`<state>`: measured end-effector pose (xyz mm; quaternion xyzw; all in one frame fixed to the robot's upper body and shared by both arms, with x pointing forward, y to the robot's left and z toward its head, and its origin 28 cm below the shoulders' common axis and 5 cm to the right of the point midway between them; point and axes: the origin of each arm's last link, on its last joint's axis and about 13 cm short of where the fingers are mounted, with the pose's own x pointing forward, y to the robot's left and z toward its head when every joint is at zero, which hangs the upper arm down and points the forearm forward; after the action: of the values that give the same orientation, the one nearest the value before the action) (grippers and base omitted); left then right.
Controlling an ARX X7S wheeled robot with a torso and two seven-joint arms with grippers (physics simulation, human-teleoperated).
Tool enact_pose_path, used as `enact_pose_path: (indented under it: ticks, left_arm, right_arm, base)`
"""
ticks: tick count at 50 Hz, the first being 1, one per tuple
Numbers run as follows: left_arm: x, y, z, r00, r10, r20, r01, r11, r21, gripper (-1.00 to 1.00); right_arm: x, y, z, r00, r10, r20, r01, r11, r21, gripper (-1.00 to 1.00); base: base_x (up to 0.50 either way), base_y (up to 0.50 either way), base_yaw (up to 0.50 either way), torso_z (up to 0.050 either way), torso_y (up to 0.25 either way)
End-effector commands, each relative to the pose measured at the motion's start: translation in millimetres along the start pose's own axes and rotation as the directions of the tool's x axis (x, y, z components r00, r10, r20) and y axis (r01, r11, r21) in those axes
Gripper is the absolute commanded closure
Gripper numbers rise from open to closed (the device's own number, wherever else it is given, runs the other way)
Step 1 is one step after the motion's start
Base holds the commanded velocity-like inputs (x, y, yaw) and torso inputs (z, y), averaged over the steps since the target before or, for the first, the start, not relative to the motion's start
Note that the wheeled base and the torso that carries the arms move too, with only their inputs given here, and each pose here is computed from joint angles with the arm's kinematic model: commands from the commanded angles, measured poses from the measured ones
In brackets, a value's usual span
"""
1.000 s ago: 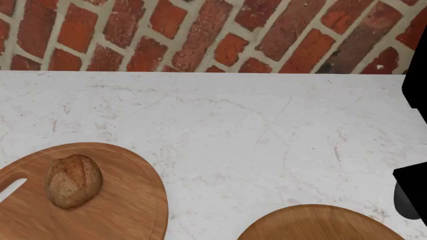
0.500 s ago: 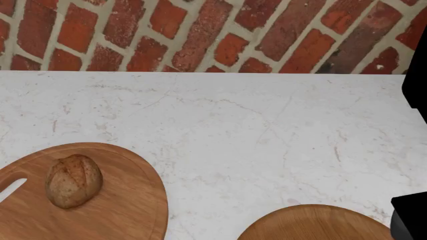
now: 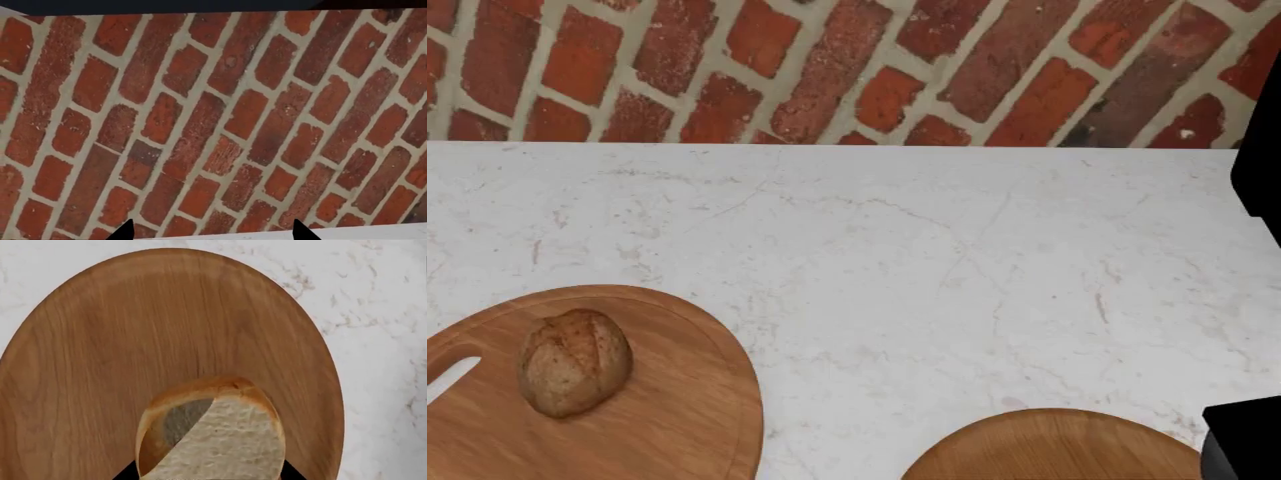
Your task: Place all breads on the cutting board.
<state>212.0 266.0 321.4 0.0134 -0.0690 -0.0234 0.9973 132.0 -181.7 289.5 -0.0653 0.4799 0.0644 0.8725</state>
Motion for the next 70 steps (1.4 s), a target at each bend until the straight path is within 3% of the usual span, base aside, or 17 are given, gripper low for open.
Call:
enact_pose_path:
  ticks: [1, 6, 7, 20, 28, 37, 39, 43, 48, 54, 60, 61, 70]
  left_arm:
    - [2, 1.1, 3, 1.0, 0.002, 0.023, -0.002, 1.0, -0.018, -1.0]
    - [1, 1.4, 3, 1.0, 0.004, 0.023, -0.004, 1.0, -0.019, -1.0]
    - [1, 1.3, 3, 1.0, 0.004, 0.023, -0.004, 1.0, -0.018, -1.0]
    - [0, 1.2, 4, 1.0, 0.003, 0.029, -0.002, 1.0, -0.023, -1.0]
    - [-1, 3.4, 5, 0.999, 0.006, 0.035, -0.005, 0.999, -0.032, -1.0]
    - [-3, 5.3, 8, 0.999, 0.009, 0.041, -0.007, 0.999, -0.038, -1.0]
    - [-4, 7.8, 11, 0.999, 0.019, 0.047, -0.017, 0.999, -0.038, -1.0]
    - [-5, 10.4, 12, 0.998, 0.031, 0.052, -0.029, 0.999, -0.041, -1.0]
    - [-7, 10.9, 15, 0.998, 0.028, 0.061, -0.025, 0.999, -0.045, -1.0]
    - [-10, 14.2, 12, 0.997, 0.039, 0.059, -0.036, 0.998, -0.046, -1.0]
    - [-13, 14.9, 15, 0.997, 0.041, 0.064, -0.039, 0.998, -0.043, -1.0]
    - [-12, 15.7, 15, 0.997, 0.045, 0.062, -0.042, 0.998, -0.044, -1.0]
    - [-13, 17.6, 19, 0.996, 0.054, 0.065, -0.051, 0.998, -0.045, -1.0]
  right_arm:
    - [6, 1.2, 2, 1.0, 0.028, 0.013, -0.027, 1.0, -0.008, -1.0]
    - [5, 0.4, 1, 1.0, 0.019, 0.016, -0.019, 1.0, -0.002, -1.0]
    - [2, 0.4, 2, 1.0, 0.014, 0.023, -0.014, 1.0, -0.004, 1.0]
    - [-38, 8.6, 19, 0.993, -0.006, 0.121, 0.018, 0.995, -0.1, 1.0]
    - [-50, 25.9, 33, 0.987, 0.029, 0.159, 0.002, 0.982, -0.191, 1.0]
    - [-44, 56.8, 46, 0.979, 0.138, 0.151, -0.081, 0.939, -0.333, 1.0]
    - [-40, 68.8, 51, 0.976, 0.166, 0.142, -0.096, 0.911, -0.401, 1.0]
    - [-33, 84.0, 55, 0.968, 0.223, 0.113, -0.149, 0.878, -0.455, 1.0]
    - [-29, 94.7, 63, 0.961, 0.257, 0.097, -0.177, 0.85, -0.496, 1.0]
    - [-17, 113.5, 74, 0.935, 0.349, 0.063, -0.252, 0.779, -0.573, 1.0]
    - [-9, 124.2, 88, 0.914, 0.402, 0.051, -0.286, 0.73, -0.62, 1.0]
    - [-4, 130.5, 94, 0.899, 0.436, 0.043, -0.309, 0.702, -0.641, 1.0]
    - [19, 151.8, 116, 0.853, 0.522, 0.001, -0.371, 0.607, -0.703, 1.0]
  base:
    - [0.0, 0.0, 0.0, 0.0, 0.0]
    - [0.0, 0.0, 0.0, -0.003, 0.0]
    - [0.0, 0.0, 0.0, 0.0, 0.0]
    - [0.0, 0.0, 0.0, 0.0, 0.0]
    - [0.0, 0.0, 0.0, 0.0, 0.0]
    - [0.0, 0.0, 0.0, 0.0, 0.0]
    - [0.01, 0.0, 0.0, 0.0, 0.0]
    - [0.0, 0.0, 0.0, 0.0, 0.0]
    - [0.0, 0.0, 0.0, 0.0, 0.0]
    - [0.0, 0.0, 0.0, 0.0, 0.0]
    - [0.0, 0.0, 0.0, 0.0, 0.0]
    - [0.0, 0.0, 0.0, 0.0, 0.0]
    - [0.0, 0.0, 0.0, 0.0, 0.0]
